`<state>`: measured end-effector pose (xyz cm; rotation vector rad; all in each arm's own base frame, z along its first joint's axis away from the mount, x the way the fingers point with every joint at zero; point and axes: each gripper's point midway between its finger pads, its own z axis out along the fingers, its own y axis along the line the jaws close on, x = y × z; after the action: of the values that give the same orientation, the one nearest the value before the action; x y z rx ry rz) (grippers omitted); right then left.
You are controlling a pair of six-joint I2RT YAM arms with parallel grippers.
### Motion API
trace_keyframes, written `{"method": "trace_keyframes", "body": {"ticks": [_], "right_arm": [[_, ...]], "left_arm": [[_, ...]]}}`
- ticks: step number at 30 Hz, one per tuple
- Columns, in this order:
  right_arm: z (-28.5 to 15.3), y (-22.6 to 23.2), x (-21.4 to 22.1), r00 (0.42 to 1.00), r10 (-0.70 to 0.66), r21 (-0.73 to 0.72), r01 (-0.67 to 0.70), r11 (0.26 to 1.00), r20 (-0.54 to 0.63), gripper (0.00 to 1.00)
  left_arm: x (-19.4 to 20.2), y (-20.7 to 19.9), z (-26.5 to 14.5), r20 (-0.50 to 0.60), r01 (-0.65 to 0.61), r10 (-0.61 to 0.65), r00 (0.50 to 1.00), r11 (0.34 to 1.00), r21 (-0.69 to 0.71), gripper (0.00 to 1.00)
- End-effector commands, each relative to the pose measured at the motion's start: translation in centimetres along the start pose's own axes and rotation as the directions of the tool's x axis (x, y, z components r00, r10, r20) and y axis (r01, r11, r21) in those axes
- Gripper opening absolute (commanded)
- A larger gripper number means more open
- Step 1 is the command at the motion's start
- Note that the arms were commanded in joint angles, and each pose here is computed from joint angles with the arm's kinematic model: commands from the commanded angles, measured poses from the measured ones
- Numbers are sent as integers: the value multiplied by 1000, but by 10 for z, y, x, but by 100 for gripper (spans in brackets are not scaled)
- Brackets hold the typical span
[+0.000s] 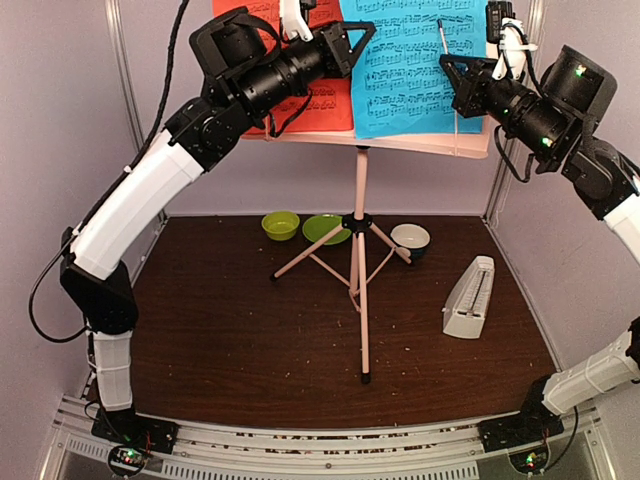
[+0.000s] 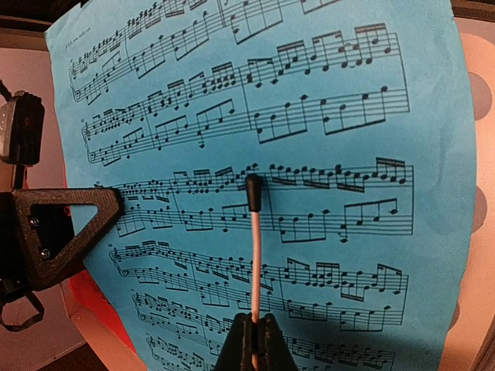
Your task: Set up the instrument practice props
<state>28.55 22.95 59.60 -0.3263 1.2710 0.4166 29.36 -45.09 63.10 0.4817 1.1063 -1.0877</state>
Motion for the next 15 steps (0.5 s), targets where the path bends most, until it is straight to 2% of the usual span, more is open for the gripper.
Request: {"method": "trace_keyframes", "body": {"ticks": [1,6,9,15], "right_arm": [[-6,0,-13,999,23,-19,-22,1000,38,0],[-5,0,-15,999,24,-19,-23,1000,41,0],[-5,0,-13,999,26,-18,-25,1000,39,0],[-5,-1,-12,999,25,-11,-25,1000,37,3]], "left_arm": [[-13,-15,2,63,-38,35,997,998,46,0],[-11,-16,2,58,-46,44,997,998,46,0],[-11,-15,2,55,-45,42,998,998,44,14],[-13,-16,1,56,-48,45,997,998,45,26]]}}
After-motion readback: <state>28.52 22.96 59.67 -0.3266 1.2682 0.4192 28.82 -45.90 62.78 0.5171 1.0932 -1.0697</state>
